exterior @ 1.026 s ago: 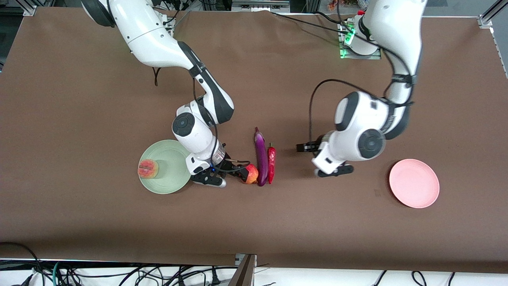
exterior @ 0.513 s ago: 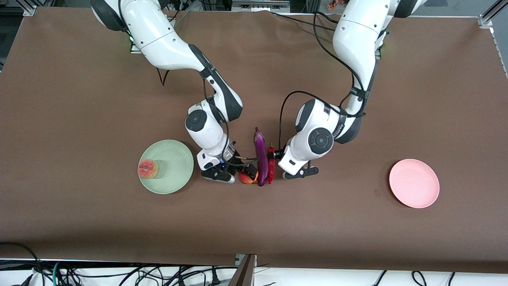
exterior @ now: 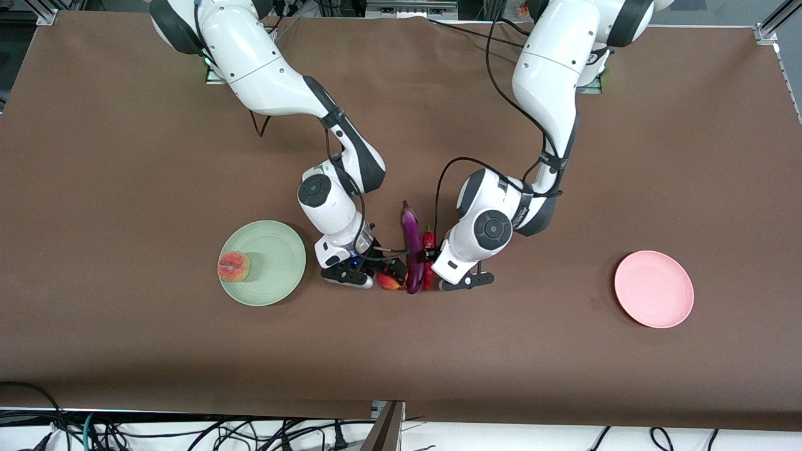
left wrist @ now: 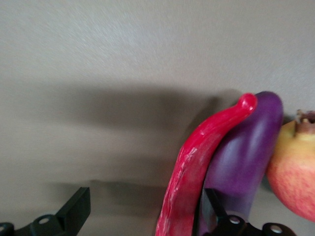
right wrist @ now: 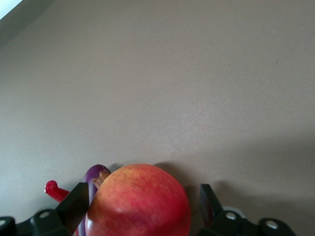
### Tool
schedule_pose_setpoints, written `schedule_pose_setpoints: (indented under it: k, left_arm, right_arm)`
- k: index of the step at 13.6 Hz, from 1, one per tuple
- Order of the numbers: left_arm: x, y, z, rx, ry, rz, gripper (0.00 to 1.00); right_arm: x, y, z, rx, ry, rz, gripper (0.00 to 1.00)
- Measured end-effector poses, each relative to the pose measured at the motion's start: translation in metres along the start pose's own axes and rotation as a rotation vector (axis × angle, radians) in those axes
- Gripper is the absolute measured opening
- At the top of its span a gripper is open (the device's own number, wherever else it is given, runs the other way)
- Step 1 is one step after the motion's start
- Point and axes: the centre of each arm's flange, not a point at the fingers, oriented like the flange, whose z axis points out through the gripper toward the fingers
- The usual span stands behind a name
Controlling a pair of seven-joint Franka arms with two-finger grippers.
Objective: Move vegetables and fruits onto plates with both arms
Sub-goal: 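Grasp the pomegranate with the right gripper while the left grasps the chili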
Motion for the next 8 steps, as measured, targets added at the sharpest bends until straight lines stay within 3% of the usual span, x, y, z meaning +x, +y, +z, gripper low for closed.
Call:
schedule_pose_setpoints:
  k: [1,2,3,5,8]
  left_arm:
    - [-0.0033,0.0023,0.0071,0.005,-0.001,0.004,1.0]
    - [-0.0055,0.0043,0.0115,0.007,0.0,0.006,1.0]
    - [-0.0066,0.0061,0.012,0.006,0.004,0.008,0.92]
    - [-0.0062,0.0071,0.0105,0.005,0.007,0.009,0.87]
    - [-0.0031,0.006,0.0073,0.006,0.015,0.02,0.54]
  right_arm:
    - [-0.0017,-0.0004,0.0012,0.003,0.002,0.0,0.88]
    - [-0.0023,-0.001,0.0016,0.008,0.009,-0.001,0.88]
    - [-0.0021,-0.0015,0.0015,0.015,0.018,-0.001,0.82]
    - [-0.002,-0.0014,0.0018,0.019,0.023,-0.001,0.82]
    - [0.0035,-0.0003,-0.0003,0.021,0.034,0.001,0.82]
